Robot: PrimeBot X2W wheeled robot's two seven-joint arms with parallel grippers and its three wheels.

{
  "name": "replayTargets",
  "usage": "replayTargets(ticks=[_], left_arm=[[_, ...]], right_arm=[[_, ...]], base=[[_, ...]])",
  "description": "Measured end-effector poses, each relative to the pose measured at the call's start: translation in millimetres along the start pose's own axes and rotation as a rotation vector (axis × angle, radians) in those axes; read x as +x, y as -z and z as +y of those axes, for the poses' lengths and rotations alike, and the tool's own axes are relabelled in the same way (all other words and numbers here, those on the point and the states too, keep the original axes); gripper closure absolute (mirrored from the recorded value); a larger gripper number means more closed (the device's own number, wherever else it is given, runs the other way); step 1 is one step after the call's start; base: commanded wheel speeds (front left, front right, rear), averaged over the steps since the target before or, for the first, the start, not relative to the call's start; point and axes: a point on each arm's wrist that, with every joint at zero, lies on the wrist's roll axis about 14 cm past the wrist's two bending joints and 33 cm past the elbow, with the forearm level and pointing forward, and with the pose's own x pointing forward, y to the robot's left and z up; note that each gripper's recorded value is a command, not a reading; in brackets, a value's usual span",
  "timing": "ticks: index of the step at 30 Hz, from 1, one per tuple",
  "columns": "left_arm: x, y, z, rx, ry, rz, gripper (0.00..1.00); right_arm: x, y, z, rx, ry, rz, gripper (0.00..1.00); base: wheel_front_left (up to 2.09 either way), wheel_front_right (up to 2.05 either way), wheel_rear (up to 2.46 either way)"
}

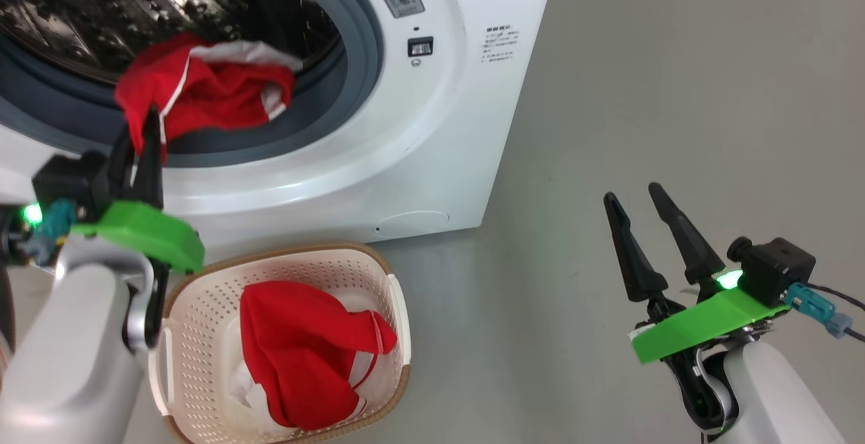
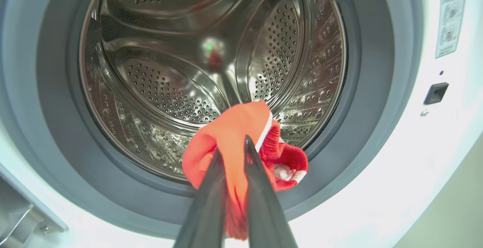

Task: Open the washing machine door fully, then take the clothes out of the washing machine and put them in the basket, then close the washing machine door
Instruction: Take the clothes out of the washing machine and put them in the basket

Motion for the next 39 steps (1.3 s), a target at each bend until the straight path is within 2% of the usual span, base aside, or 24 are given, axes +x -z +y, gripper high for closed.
replayTargets(ticks=[13,31,39], left_arm=[[-76.1,-52.8,-9.9,-0.092,-0.041,-0.133,1.0],[-112.5,-129.6,-18.0,-0.119,-0.039,-0.33,1.0],[-116.2,-128.1,-21.7,-0.125,-0.029,-0.318,1.0]], right_arm=[[-6.2,-8.2,9.3,0.006,-0.02,-0.018,0.0],[-13.7,-11.1,12.3,0.012,-0.027,-0.021,0.0],[-15.0,-13.6,13.2,0.01,-0.029,-0.027,0.0]], base=[[0.0,0.0,0.0],[0.0,0.0,0.0],[0.0,0.0,0.0]])
